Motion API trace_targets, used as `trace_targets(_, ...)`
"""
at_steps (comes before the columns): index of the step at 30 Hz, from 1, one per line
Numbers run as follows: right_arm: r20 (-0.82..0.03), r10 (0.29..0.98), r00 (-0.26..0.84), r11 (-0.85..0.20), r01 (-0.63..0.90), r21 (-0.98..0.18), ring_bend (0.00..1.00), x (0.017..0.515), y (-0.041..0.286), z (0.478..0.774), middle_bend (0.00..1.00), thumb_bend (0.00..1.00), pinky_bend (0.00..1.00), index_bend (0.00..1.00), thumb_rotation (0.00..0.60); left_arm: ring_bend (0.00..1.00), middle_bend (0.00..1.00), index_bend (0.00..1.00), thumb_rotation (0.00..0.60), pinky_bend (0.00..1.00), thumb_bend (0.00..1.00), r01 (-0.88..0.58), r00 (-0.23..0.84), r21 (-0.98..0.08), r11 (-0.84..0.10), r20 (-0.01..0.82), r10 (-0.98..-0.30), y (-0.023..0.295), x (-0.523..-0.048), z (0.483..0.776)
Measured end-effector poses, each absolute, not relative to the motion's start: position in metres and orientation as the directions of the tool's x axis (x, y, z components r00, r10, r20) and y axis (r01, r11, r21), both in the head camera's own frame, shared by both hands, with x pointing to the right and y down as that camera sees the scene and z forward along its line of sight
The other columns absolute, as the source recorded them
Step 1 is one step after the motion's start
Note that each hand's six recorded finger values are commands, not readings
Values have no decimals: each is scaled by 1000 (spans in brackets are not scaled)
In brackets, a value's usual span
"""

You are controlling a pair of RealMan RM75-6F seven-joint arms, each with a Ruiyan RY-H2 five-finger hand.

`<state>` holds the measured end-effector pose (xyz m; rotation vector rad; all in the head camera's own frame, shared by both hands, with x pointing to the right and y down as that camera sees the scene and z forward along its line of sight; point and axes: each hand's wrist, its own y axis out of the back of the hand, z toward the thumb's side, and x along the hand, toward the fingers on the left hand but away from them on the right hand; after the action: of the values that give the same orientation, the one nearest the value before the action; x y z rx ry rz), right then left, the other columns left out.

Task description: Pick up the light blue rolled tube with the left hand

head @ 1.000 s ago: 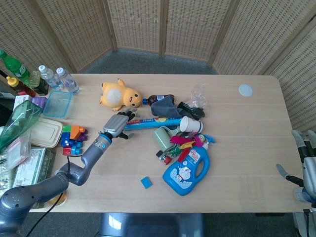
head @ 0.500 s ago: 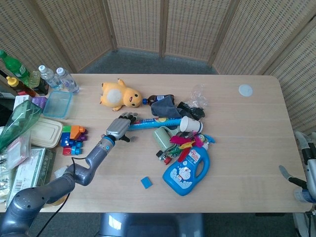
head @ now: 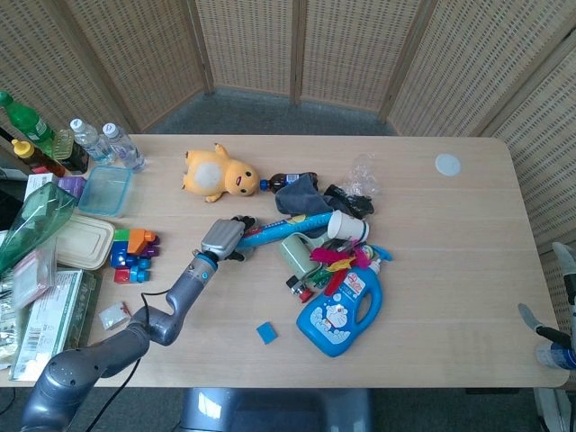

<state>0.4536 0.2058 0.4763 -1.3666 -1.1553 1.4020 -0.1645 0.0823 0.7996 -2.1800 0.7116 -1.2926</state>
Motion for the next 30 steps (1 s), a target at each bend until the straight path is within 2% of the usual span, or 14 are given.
trace_targets(5,-217,975,-51,-215,32,-976,0,454,206,474,159,236,0,40,499,460,449,574,600,665,591,-208,412,-674,-709,597,-688,81,-165,796)
trace_targets(9,-215,975,-50,-213,36,-976,0,453,206,474,158,236,0,40,495,524,506,623,600,733,616,-257,397,-692,-675,561,-726,77,-168,791)
trace_targets(18,-217,975,-37,-215,41,-976,0,449,204,476,159,237,0,39,496,510,502,612,600,719,609,-354,400,-701,-619,485,-777,56,-183,767)
trace_targets(30,-218,976,-19,-216,51,-975,0,444,203,479,158,237,0,37,493,510,509,630,600,711,609,-472,487,-688,-551,318,-814,32,-184,688)
